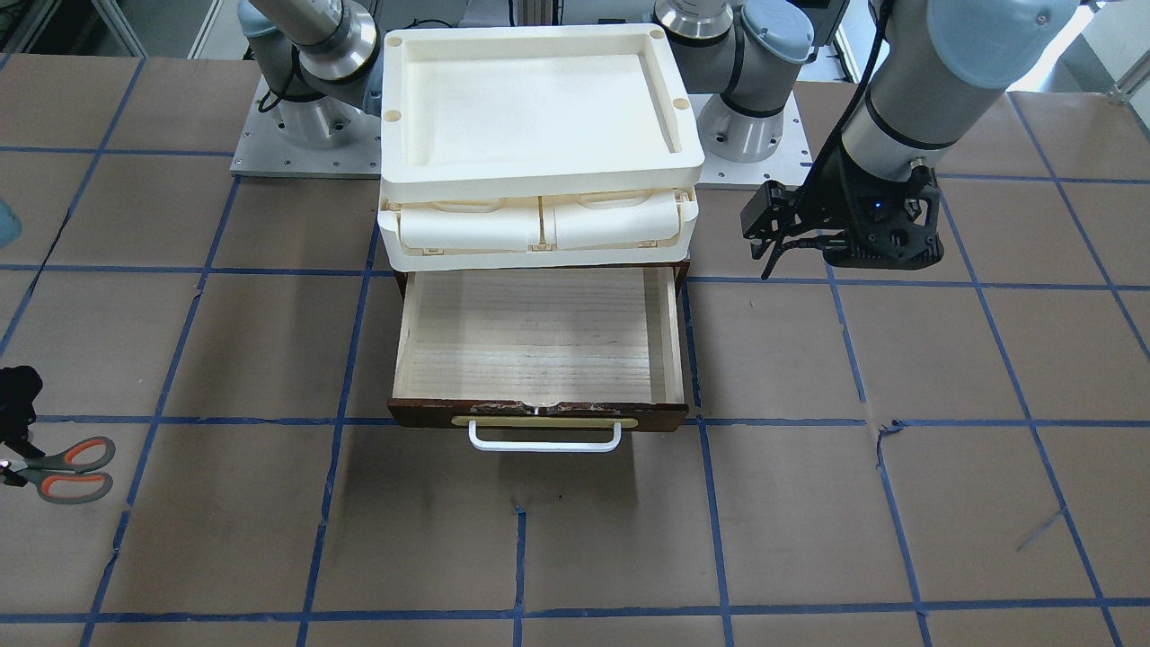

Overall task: Put scissors in drawer and close it
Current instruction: 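Lift the scissors and carry them toward the open drawer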

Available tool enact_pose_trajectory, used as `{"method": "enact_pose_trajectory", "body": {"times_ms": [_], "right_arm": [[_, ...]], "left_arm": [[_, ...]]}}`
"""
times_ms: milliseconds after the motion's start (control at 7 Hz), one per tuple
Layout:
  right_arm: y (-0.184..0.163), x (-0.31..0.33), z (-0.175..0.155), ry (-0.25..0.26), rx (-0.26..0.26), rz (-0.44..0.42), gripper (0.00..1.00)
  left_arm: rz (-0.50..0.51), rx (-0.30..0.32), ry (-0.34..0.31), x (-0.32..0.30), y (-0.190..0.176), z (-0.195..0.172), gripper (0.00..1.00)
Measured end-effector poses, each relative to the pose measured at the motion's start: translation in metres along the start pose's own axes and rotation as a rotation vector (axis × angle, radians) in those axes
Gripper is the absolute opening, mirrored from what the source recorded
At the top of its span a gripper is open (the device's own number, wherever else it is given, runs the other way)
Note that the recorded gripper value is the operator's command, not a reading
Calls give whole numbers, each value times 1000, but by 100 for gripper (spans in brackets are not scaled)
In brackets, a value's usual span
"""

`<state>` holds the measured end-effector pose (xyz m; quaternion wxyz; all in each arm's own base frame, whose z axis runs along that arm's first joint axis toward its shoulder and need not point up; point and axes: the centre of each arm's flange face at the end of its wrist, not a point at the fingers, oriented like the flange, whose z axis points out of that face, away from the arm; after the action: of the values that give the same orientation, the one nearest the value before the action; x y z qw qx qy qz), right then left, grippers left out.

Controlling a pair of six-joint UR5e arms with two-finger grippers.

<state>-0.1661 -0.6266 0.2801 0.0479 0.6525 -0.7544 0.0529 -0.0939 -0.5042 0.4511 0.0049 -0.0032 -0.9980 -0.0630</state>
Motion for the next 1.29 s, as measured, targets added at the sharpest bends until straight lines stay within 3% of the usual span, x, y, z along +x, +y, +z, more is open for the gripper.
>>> {"method": "enact_pose_trajectory", "body": {"times_ms": [429, 714, 1000, 1286], "right_arm": [[-138, -14, -92, -6, 10, -12, 0], [-245, -38, -112, 5, 11, -81, 0], [-358, -86, -124, -1, 36, -43, 0], [-434, -127, -128, -16, 62, 10, 0]], "left_arm": [[1, 1, 0, 0, 0, 0, 100], [1, 1, 0, 0, 0, 0, 100], [1, 0, 0, -1, 0, 0, 100], [-5, 0, -2, -3, 0, 0, 100]]}}
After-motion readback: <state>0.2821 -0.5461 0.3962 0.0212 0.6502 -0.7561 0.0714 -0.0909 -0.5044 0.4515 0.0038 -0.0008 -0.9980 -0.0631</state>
